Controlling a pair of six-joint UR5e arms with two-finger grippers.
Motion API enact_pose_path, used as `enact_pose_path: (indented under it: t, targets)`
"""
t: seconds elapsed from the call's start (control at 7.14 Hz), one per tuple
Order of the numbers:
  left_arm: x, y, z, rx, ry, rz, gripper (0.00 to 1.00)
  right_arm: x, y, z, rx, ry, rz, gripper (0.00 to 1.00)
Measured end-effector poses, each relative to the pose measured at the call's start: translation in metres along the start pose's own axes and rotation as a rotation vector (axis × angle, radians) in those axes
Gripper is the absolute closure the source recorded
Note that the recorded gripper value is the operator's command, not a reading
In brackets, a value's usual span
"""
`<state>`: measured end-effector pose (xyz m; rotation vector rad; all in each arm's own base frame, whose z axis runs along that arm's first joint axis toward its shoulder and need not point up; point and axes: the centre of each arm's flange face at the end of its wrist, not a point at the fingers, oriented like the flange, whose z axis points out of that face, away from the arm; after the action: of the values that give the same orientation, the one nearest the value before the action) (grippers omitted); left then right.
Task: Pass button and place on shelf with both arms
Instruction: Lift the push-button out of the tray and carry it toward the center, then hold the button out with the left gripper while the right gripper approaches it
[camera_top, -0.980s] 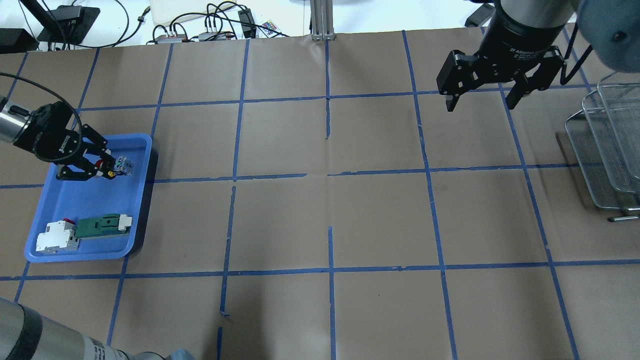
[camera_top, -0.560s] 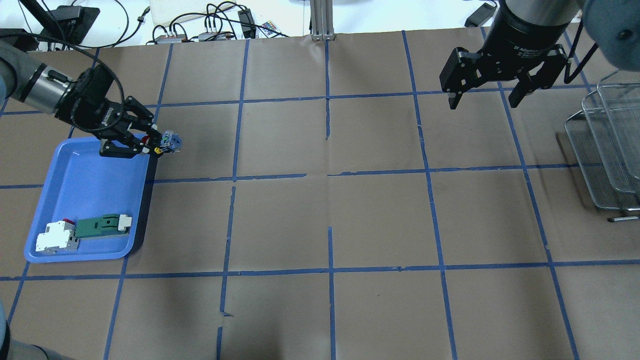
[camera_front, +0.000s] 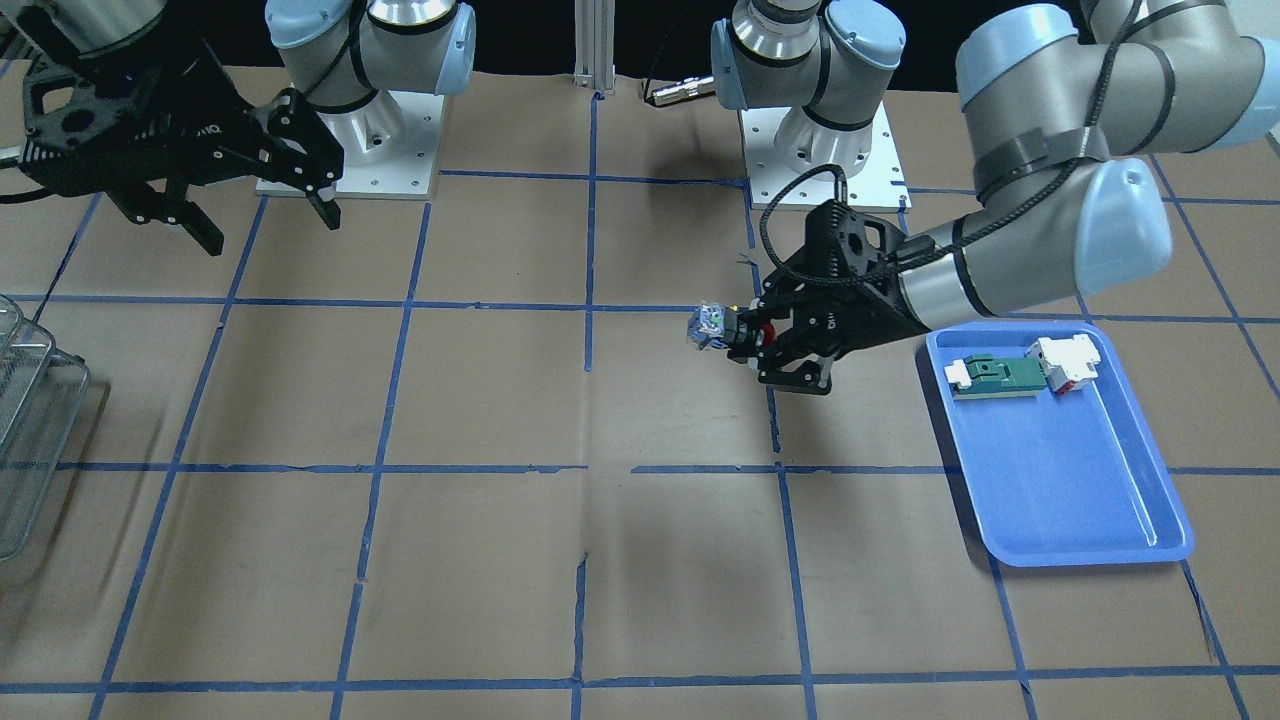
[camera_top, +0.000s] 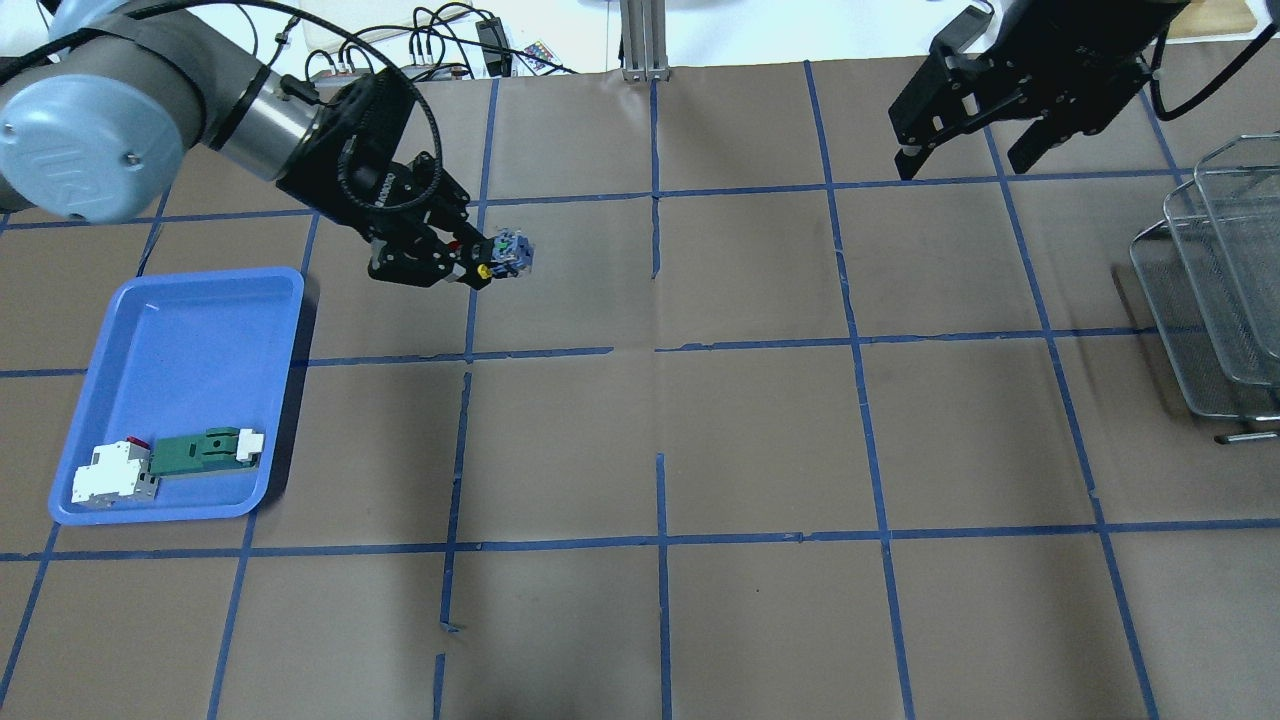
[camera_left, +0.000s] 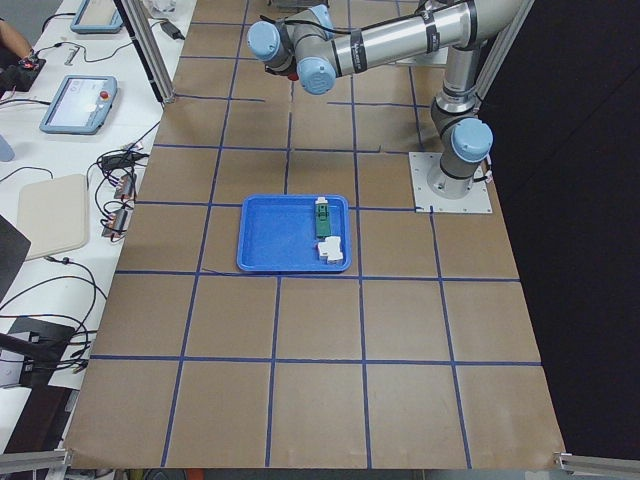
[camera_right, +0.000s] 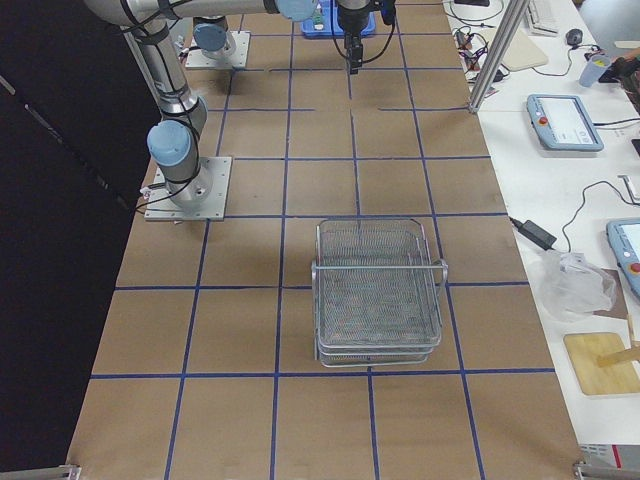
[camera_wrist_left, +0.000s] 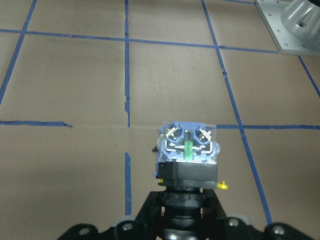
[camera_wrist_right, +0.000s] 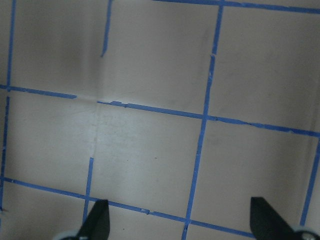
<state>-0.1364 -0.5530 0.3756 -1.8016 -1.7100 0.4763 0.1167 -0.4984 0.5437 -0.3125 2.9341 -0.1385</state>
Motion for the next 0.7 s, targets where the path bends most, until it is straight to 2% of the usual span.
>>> enact_pose_path:
  t: [0.28,0.42,0.56,0.7]
  targets:
    - [0.000,-0.042,0.030,0.070,0.008,0.034,1.00,-0.018,0.010,-0.011,0.051,-0.112,-0.253,0.00]
    - [0.004,-0.067,0.044,0.086,0.018,0.022,1.00,-0.025,0.012,-0.006,0.064,-0.173,-0.394,0.00]
    - [0.010,-0.095,0.057,0.090,0.026,0.010,1.00,-0.028,0.014,0.004,0.078,-0.211,-0.549,0.00]
    - [0.016,-0.121,0.065,0.098,0.033,0.004,1.00,-0.028,0.015,0.013,0.091,-0.229,-0.701,0.00]
